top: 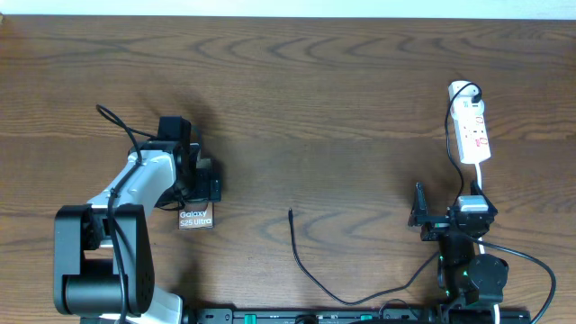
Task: Plug charger to phone and switch on socket
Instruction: 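Lower the left gripper and close it on the phone's sides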
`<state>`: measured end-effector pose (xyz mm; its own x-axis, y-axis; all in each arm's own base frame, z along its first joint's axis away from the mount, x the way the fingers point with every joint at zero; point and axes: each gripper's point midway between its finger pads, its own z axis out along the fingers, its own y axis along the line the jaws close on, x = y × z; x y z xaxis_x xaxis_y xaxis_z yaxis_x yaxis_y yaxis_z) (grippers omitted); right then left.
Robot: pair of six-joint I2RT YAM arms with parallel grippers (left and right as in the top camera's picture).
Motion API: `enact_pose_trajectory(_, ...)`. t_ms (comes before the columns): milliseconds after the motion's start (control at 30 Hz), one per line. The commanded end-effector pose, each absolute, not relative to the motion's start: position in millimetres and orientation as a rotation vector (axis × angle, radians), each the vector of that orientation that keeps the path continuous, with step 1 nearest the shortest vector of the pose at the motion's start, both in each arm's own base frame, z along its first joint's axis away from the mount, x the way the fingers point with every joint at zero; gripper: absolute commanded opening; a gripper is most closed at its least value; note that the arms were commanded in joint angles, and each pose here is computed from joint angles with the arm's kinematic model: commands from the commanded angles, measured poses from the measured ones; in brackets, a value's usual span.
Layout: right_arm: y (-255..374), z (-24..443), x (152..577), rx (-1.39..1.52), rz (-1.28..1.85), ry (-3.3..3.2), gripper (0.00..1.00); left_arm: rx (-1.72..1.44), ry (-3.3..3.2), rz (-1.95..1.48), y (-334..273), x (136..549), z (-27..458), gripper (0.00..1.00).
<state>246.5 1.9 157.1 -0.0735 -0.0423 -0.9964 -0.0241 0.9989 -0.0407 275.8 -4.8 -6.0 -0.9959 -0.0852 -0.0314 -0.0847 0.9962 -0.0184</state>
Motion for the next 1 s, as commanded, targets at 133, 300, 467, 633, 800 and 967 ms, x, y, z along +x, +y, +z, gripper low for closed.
enact_pose_trajectory(133,-0.1,156.7,246.2,-0.038,-0.019,1.645,0.99,-0.141,3.156,-0.01,-2.9,260.8,-19.0,0.98)
enact_pose_trajectory(300,-0.1,156.7,246.2,-0.038,-0.019,1.645,0.99,-0.14,3.156,-0.01,-2.9,260.8,-19.0,0.95)
enact_pose_trajectory(467,-0.1,156.7,246.2,-0.038,-0.019,1.645,0.99,-0.14,3.156,-0.01,-2.9,260.8,-19.0,0.9)
enact_pose_trajectory(633,-0.1,156.7,246.2,-0.038,-0.019,1.645,0.99,-0.141,3.156,-0.01,-2.9,260.8,-19.0,0.86)
enact_pose_trajectory(800,-0.2,156.7,246.2,-0.037,-0.019,1.645,0.99,-0.141,3.156,-0.01,-2.9,260.8,-19.0,0.86)
enact_pose_trajectory(967,-0.2,156.7,246.2,-0.037,-0.019,1.645,0.99,-0.14,3.156,-0.01,-2.9,260.8,-19.0,0.85)
